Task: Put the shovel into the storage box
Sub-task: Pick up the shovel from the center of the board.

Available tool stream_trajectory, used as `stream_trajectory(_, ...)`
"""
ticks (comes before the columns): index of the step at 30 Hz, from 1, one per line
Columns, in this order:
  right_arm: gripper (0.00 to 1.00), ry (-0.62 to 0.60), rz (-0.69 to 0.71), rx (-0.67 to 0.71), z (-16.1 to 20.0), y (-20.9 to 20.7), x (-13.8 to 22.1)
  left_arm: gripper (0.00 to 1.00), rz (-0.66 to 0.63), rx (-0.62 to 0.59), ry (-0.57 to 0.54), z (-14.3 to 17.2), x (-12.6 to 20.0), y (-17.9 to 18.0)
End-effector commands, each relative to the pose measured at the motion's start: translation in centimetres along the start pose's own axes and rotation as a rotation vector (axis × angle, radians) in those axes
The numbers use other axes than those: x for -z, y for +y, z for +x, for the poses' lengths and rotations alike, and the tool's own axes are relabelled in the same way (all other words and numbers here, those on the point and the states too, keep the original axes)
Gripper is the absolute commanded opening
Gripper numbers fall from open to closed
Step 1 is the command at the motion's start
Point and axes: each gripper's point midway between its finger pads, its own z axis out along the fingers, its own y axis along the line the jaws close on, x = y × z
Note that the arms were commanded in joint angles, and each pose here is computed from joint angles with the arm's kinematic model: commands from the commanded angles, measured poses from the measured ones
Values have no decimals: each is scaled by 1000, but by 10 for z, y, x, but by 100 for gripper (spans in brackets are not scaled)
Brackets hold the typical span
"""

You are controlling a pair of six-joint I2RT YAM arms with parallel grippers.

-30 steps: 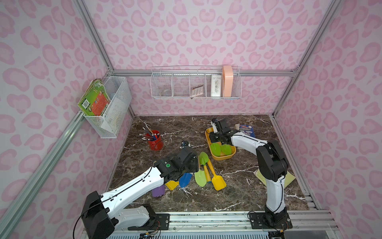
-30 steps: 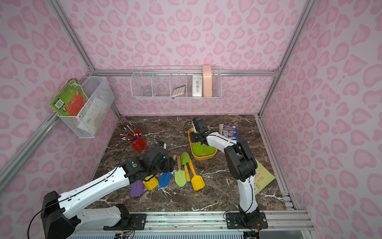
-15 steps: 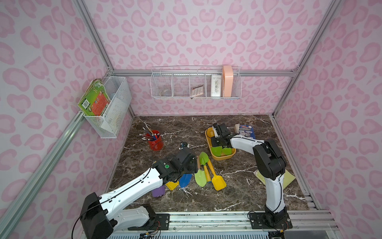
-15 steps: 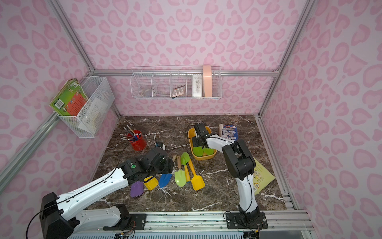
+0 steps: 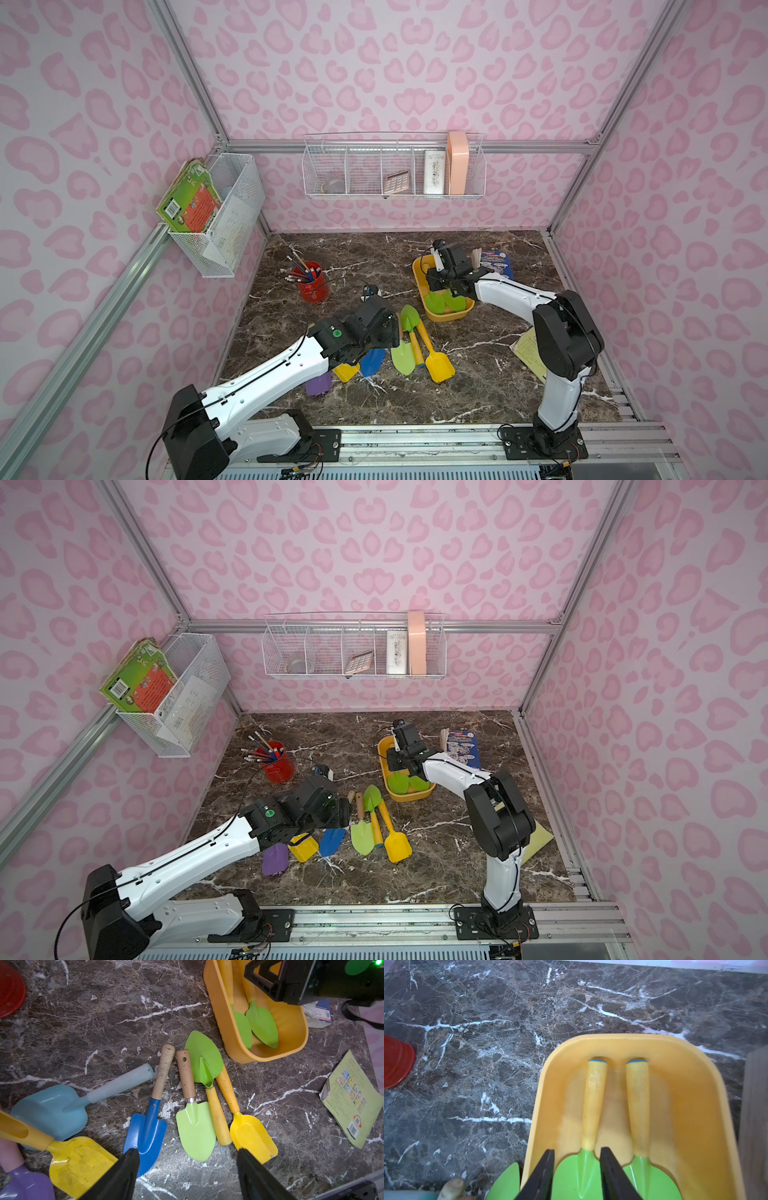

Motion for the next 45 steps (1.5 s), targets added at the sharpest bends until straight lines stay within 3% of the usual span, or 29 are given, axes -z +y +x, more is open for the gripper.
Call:
stream_trajectory(1, 42, -23, -3, 26, -3, 5, 16, 83, 2, 11, -16, -4, 2, -1)
stream_trajectory(15, 50, -74, -135, 58, 25, 45, 88, 84, 10, -51, 43, 5, 14, 0)
stream_trajectory(25, 55, -73, -200, 87, 60, 74, 123, 86, 29, -7, 81, 28, 4, 9)
stream_trajectory(34, 56, 21, -224, 98, 109, 89, 121, 70, 2, 17, 113, 46, -5, 23)
stream_trajectory(45, 54, 133, -237, 102, 160, 104, 98, 71, -15, 33, 101, 47, -8, 27)
